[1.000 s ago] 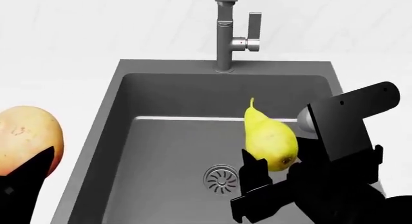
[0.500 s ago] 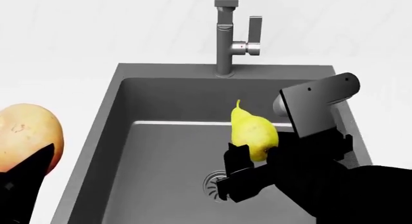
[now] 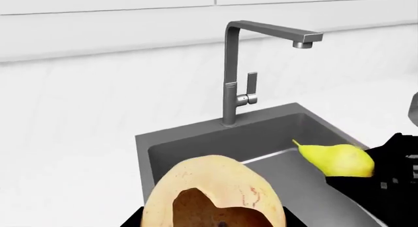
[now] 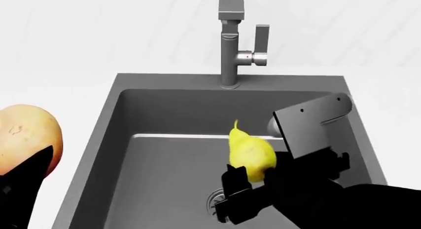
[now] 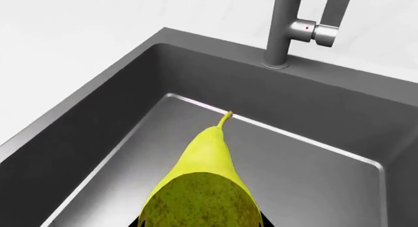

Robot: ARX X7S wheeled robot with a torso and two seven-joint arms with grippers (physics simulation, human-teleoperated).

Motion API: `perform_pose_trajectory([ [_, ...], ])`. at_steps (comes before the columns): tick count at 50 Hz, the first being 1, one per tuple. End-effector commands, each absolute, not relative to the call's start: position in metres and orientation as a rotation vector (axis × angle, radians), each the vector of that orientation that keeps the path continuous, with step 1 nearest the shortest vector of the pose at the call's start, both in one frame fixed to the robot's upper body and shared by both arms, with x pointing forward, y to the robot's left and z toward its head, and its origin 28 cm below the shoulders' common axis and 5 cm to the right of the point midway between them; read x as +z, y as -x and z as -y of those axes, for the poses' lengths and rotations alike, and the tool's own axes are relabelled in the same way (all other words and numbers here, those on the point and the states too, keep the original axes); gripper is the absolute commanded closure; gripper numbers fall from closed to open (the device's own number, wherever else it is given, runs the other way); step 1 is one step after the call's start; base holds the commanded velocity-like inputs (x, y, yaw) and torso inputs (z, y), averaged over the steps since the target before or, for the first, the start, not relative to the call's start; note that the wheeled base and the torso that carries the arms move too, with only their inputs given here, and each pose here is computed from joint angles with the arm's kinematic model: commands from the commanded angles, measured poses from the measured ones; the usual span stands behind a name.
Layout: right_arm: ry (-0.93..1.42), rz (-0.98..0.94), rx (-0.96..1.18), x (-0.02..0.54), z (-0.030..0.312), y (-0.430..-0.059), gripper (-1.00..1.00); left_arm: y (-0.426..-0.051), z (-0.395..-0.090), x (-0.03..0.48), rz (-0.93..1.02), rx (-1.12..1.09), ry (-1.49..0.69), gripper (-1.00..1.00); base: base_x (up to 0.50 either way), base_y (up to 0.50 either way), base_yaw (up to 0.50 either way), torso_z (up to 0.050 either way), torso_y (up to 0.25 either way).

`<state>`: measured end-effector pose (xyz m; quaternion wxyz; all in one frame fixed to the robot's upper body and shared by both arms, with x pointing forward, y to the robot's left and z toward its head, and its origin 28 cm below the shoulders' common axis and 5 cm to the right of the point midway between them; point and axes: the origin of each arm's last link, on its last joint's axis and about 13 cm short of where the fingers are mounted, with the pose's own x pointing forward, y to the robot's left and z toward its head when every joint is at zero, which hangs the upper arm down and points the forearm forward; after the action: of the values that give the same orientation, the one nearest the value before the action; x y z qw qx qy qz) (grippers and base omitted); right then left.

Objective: There is a mixed pile of frozen fruits and vegetables on the counter. Locate all the frozen vegetables and place the items in a bowl on the counter. Take all the frozen fruits and defrost them in a running sink.

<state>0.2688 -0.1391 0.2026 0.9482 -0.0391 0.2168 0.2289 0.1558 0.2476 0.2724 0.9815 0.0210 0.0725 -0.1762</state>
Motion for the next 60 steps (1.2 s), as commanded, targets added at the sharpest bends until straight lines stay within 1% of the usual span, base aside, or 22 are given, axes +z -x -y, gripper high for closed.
perform_pose_trajectory([
  [1,0.107,-0.446,0.487,0.196,0.138,-0.271,1.0,-0.158,-0.246,0.278,-0.144,-0.331,0.003,1.0,0.0,0.0,0.0,0.0,0.0],
  [15,0.086,-0.474,0.498,0.183,0.133,-0.278,1.0,-0.156,-0.249,0.279,-0.14,-0.33,0.004,1.0,0.0,0.0,0.0,0.0,0.0],
  [34,0.01,-0.576,0.469,0.156,0.125,-0.326,1.0,-0.157,-0.249,0.279,-0.144,-0.33,0.008,1.0,0.0,0.0,0.0,0.0,0.001],
  [49,0.035,-0.605,0.427,0.135,0.122,-0.354,1.0,-0.158,-0.248,0.279,-0.141,-0.332,0.009,1.0,0.0,0.0,0.0,0.001,0.0],
  [60,0.044,-0.617,0.424,0.13,0.121,-0.354,1.0,-0.156,-0.249,0.28,-0.141,-0.339,0.007,1.0,0.0,0.0,0.0,0.0,0.001],
])
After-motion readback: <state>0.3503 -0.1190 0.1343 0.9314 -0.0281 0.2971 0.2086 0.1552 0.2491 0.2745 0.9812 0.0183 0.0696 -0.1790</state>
